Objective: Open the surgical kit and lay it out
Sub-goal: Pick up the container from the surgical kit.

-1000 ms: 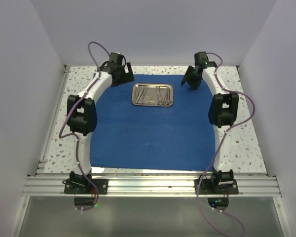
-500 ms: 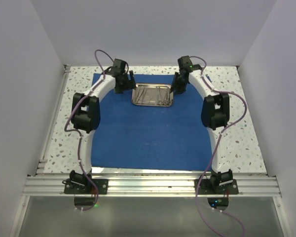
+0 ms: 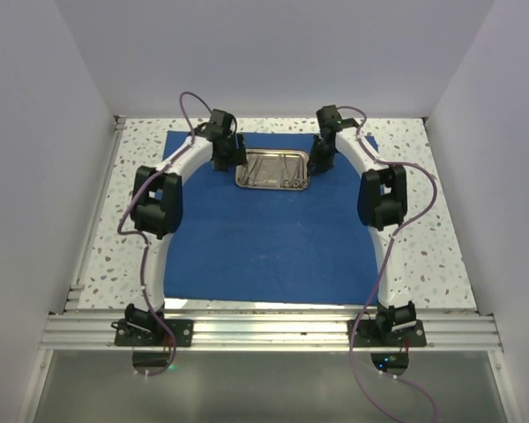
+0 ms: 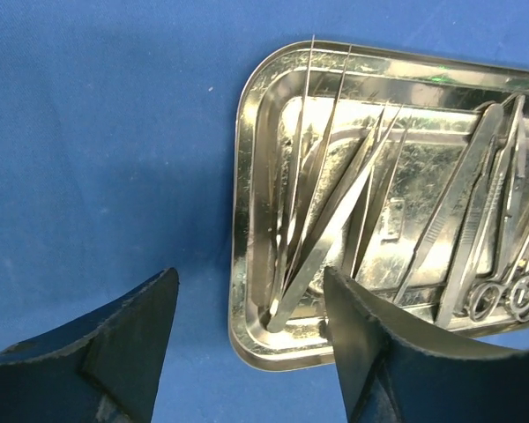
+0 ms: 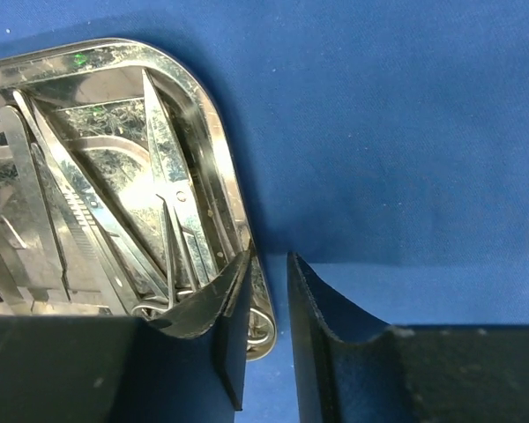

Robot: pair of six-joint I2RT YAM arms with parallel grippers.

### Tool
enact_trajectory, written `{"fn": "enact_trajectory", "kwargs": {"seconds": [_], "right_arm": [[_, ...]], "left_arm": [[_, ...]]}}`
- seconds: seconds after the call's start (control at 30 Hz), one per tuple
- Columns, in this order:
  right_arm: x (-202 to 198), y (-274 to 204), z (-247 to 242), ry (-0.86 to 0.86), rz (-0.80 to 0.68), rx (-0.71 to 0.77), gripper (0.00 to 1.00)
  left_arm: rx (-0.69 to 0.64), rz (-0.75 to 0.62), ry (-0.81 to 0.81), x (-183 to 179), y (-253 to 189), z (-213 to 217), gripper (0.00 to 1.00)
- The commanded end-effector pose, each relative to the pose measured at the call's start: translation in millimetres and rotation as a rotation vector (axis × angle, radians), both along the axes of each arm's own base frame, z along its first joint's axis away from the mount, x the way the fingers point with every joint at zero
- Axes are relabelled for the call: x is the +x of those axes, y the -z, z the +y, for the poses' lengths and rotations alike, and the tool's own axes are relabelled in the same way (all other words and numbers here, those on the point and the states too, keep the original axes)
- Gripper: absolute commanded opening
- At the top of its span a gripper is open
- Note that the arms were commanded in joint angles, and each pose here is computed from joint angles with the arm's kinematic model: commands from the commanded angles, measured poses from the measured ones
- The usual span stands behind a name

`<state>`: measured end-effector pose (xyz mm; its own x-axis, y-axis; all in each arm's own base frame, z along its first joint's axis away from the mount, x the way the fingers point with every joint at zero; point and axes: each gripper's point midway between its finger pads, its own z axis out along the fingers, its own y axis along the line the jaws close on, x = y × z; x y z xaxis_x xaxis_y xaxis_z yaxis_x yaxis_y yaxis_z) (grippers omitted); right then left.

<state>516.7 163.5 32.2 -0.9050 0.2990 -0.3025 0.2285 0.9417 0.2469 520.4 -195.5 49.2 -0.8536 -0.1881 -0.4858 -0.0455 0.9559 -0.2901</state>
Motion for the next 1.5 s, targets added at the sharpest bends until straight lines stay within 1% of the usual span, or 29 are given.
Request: {"fn": "enact_trajectory", "kwargs": {"seconds": [0.0, 0.03, 0.1, 0.17, 0.23, 0.27, 0.33, 0.37, 0.43, 0.47, 0.5, 0.57, 0.73, 0.8, 0.87, 0.9, 1.07, 1.1, 1.13, 1.27, 1.3, 1.33, 1.37, 1.4, 1.47], "right_arm": [[-2.4, -1.2, 7.3, -0.035, -0.004, -0.025, 0.26], [-3.1, -1.0, 9.4, -0.042, -0.005, -0.031, 0.24], [-6.0, 1.0, 13.4, -0.052, -0.003, -0.052, 0.15], [-7.5, 1.9, 15.6, -0.065, -0.006, -0.071, 0.1], [-9.9, 3.3, 16.0, -0.076, -0.004, -0.099, 0.08], [-10.5, 6.5, 15.5, -0.077, 0.001, -0.107, 0.07], [-12.9, 8.9, 16.9, -0.086, 0.011, -0.118, 0.05], [-13.9, 11.4, 16.8, -0.087, 0.017, -0.122, 0.02], [-15.8, 14.9, 16.7, -0.091, 0.026, -0.132, 0.0], [-16.8, 15.8, 16.9, -0.092, 0.03, -0.135, 0.0], [-18.2, 17.3, 16.9, -0.096, 0.033, -0.143, 0.0], [-19.4, 18.5, 18.4, -0.103, 0.035, -0.148, 0.0], [-25.2, 17.5, 16.9, -0.112, 0.045, -0.167, 0.0], [-26.8, 13.5, 15.4, -0.112, 0.042, -0.172, 0.0], [-27.9, -2.1, 15.5, -0.114, 0.018, -0.167, 0.0], [-30.1, 0.1, 14.7, -0.115, 0.027, -0.17, 0.0], [-47.6, -20.0, 13.5, -0.129, 0.029, -0.166, 0.0], [-51.8, -21.4, 13.0, -0.133, 0.032, -0.171, 0.0], [-55.2, -23.0, 12.5, -0.134, 0.033, -0.171, 0.0], [-80.8, -32.0, 9.0, -0.144, 0.047, -0.181, 0.0], [-84.7, -35.0, 8.6, -0.143, 0.045, -0.178, 0.0], [-89.0, -35.9, 8.5, -0.146, 0.044, -0.178, 0.0], [-101.9, -34.4, 5.9, -0.15, 0.059, -0.185, 0.0], [-104.5, -43.5, 4.8, -0.145, 0.042, -0.18, 0.0], [-116.0, -43.9, 1.2, -0.146, 0.057, -0.187, 0.0]], "left_arm": [[0.02, 0.016, 0.033, -3.7, 8.7, 2.9, 0.69], [0.024, 0.02, 0.035, -4.3, 9.5, 3.5, 0.67], [0.033, 0.032, 0.04, -6.3, 15.5, 4.7, 0.6], [0.041, 0.047, 0.045, -9.3, 21.3, 5.3, 0.52], [0.054, 0.065, 0.05, -13.1, 28.6, 7.4, 0.45], [0.059, 0.07, 0.05, -13.7, 30.9, 9.1, 0.39], [0.073, 0.088, 0.054, -17.6, 38.1, 11.5, 0.35], [0.08, 0.092, 0.058, -18.6, 40.9, 12.6, 0.3], [0.091, 0.107, 0.058, -22.8, 46.1, 15.2, 0.26], [0.096, 0.109, 0.06, -23.8, 47.2, 15.3, 0.17], [0.104, 0.112, 0.059, -24.4, 48.5, 17.6, 0.13], [0.115, 0.121, 0.058, -26.6, 50.6, 19.8, 0.0], [0.12, 0.126, 0.067, -30.7, 47.5, 21.2, 0.0], [0.118, 0.118, 0.075, -31.7, 40.1, 20.4, 0.0], [0.116, 0.132, 0.085, -37.6, 35.2, 20.8, 0.0], [0.111, 0.125, 0.088, -37.2, 31.3, 19.9, 0.0], [0.114, 0.177, 0.097, -63.8, 25.4, 23.0, 0.0], [0.105, 0.156, 0.097, -66.1, 14.5, 21.8, 0.0], [0.108, 0.179, 0.096, -77.0, 19.8, 24.9, 0.0], [0.084, 0.181, 0.091, -100.3, 8.9, 26.5, 0.0], [0.076, 0.16, 0.088, -102.9, -1.4, 26.4, 0.0], [0.077, 0.17, 0.089, -111.5, 1.0, 26.9, 0.0], [0.063, 0.161, 0.087, -117.1, -6.8, 25.7, 0.0], [0.058, 0.141, 0.087, -119.0, -17.3, 25.8, 0.0], [0.057, 0.147, 0.093, -129.6, -19.8, 26.1, 0.0]]}}
